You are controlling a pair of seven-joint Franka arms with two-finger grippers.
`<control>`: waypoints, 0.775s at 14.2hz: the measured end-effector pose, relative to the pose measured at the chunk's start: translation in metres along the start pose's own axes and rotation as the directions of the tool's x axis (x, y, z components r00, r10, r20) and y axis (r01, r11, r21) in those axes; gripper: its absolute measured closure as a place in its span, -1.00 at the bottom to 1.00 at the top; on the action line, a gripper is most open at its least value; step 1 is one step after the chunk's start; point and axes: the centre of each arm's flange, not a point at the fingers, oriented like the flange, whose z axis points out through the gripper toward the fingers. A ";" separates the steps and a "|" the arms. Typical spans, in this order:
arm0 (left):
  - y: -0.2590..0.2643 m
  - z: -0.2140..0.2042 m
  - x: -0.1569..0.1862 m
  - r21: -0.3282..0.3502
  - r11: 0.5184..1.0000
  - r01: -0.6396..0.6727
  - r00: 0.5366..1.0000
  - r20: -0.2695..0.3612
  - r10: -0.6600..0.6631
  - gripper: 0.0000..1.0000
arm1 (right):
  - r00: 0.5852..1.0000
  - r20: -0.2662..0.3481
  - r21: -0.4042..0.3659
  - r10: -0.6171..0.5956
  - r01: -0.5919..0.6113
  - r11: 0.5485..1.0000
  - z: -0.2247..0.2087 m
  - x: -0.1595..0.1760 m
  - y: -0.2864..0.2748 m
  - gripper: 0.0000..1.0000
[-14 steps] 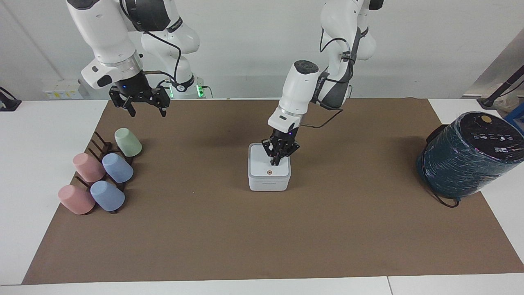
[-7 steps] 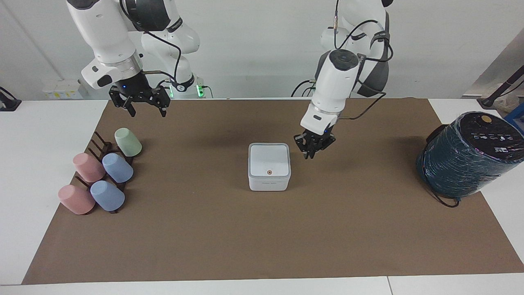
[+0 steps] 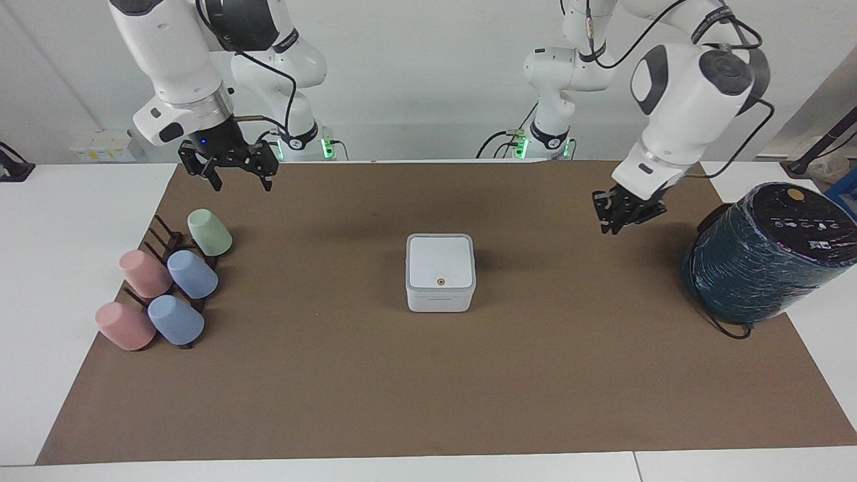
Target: Close trash can lid
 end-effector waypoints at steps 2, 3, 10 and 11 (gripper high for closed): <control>-0.027 -0.019 -0.015 -0.002 1.000 -0.003 1.000 -0.009 0.003 0.35 | 1.000 0.000 0.000 0.000 0.000 1.000 0.000 0.000 0.000 -1.00; -0.033 -0.027 -0.020 -0.001 1.000 0.001 1.000 -0.019 -0.001 0.15 | 1.000 0.000 0.000 0.000 0.000 1.000 0.000 0.000 0.000 -1.00; -0.038 -0.050 -0.023 0.086 0.996 -0.008 0.996 -0.092 0.016 -1.00 | 1.000 0.000 0.000 0.000 0.000 1.000 0.000 0.000 0.000 -1.00; -0.038 -0.052 -0.022 0.092 0.996 -0.008 0.994 -0.111 0.018 -1.00 | 1.000 0.000 0.000 0.000 0.000 1.000 0.000 0.000 0.000 -1.00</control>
